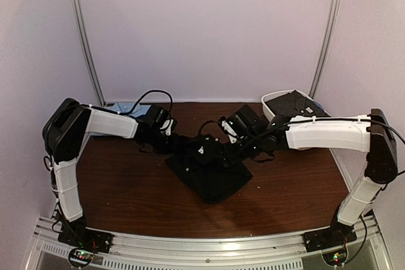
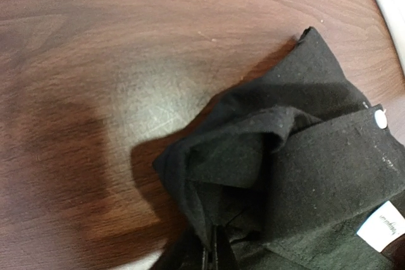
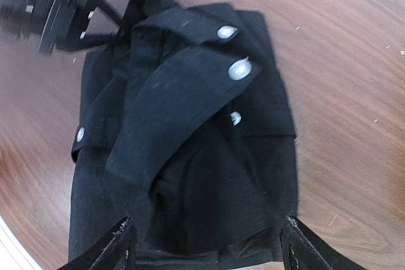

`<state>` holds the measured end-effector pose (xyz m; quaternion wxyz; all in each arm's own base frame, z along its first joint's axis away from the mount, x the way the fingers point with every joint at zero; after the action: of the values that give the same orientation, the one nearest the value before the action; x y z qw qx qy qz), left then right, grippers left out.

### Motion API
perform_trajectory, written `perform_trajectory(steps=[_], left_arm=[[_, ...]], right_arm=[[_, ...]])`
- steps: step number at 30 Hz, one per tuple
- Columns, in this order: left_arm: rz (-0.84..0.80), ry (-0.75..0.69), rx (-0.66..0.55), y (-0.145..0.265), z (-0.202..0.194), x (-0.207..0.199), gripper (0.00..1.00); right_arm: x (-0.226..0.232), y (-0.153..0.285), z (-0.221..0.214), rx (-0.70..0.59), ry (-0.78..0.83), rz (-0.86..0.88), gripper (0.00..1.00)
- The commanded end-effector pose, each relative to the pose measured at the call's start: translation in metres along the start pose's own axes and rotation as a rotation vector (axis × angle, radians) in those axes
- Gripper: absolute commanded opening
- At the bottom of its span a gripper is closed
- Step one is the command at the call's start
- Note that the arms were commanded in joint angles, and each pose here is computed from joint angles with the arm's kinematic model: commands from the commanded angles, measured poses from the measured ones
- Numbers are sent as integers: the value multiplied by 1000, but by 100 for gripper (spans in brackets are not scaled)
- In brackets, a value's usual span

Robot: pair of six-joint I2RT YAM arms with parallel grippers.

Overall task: Fold and stack the long sleeve shirts
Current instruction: Flatten out the crumpled shirt at the center of the board.

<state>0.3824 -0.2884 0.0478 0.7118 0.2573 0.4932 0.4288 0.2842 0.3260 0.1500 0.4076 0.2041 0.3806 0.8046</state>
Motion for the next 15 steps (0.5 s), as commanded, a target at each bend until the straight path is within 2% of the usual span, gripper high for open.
perform_trajectory(steps=[1,6,9,10,15], left_arm=[[-58,-28,-87,19,27,-21,0],[-68,-38,-113,36,33,-28,0],[-59,-43,-136,50,35,-30,0],[-55,-45,-145,55,36,-31,0],[-40,-57,-196,89,37,-34,0]], right_arm=[[22,-1,-15,29,8,60,80],[22,-8,-25,49,-10,24,80],[7,-10,-18,27,-52,-61,72],[4,-10,-15,16,-71,-75,67],[-6,-16,-2,-2,-116,-74,27]])
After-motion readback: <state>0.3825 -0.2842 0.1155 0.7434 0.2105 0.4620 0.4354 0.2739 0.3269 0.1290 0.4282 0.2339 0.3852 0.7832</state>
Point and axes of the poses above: each gripper's point midway between its finger pads, its own y axis back along the fingers, its own x axis along the line the jaws close on, z = x × y, the point moved 2 cm from there along y, back along the fingers, and after that the axes turned 7 degrees about y, right-handed, at the moved point
